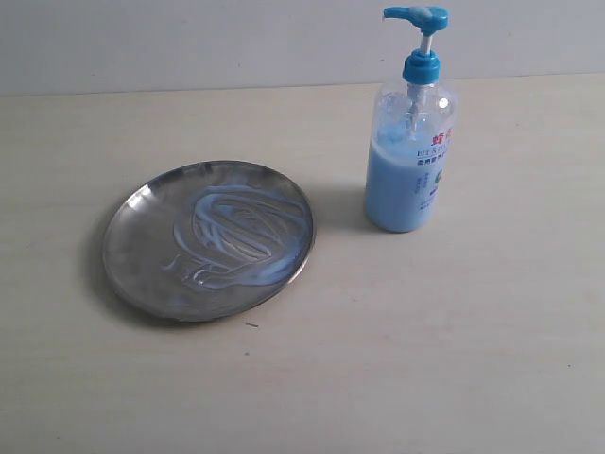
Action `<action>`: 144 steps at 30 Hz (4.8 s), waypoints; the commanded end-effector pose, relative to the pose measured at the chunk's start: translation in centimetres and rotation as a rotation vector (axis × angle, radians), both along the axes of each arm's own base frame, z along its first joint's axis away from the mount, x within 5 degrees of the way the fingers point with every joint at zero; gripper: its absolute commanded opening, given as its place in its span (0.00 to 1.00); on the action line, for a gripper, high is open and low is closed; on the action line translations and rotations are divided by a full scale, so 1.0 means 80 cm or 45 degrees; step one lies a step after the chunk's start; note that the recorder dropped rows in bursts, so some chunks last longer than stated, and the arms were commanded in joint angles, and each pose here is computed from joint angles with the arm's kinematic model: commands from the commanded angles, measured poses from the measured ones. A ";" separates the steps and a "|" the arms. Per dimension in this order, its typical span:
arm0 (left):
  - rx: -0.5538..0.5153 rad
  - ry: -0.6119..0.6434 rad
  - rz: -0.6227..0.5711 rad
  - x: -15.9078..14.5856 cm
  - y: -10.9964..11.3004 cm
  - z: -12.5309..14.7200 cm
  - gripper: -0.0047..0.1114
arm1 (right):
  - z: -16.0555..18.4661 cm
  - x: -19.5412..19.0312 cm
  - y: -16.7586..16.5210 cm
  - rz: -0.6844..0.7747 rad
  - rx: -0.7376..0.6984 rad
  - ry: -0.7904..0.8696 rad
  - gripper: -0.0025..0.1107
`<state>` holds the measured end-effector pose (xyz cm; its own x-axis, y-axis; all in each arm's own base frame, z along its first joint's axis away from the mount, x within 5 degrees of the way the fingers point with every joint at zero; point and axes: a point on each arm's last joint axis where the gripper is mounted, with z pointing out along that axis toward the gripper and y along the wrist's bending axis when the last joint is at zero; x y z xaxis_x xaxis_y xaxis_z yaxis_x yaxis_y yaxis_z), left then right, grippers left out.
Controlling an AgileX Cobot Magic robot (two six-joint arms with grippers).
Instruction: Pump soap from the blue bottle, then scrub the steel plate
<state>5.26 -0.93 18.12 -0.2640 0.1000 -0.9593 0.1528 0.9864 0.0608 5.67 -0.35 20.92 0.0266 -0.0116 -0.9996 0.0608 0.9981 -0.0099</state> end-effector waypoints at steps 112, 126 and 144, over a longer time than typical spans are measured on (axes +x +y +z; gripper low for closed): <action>-0.002 -0.010 -0.006 0.000 0.000 0.000 0.04 | 0.127 0.038 0.041 0.495 0.196 0.003 0.88; -0.002 -0.010 -0.006 0.000 0.000 0.000 0.04 | 0.130 0.044 0.041 0.482 0.423 -0.008 0.88; -0.002 -0.010 -0.006 0.000 0.000 0.000 0.04 | 0.127 0.044 0.042 0.487 0.294 0.004 0.89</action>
<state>5.26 -0.93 18.12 -0.2640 0.1000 -0.9593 0.1528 0.9864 0.0608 9.12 2.95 31.01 -0.0231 0.2412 -0.9702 -0.3107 0.9207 0.2363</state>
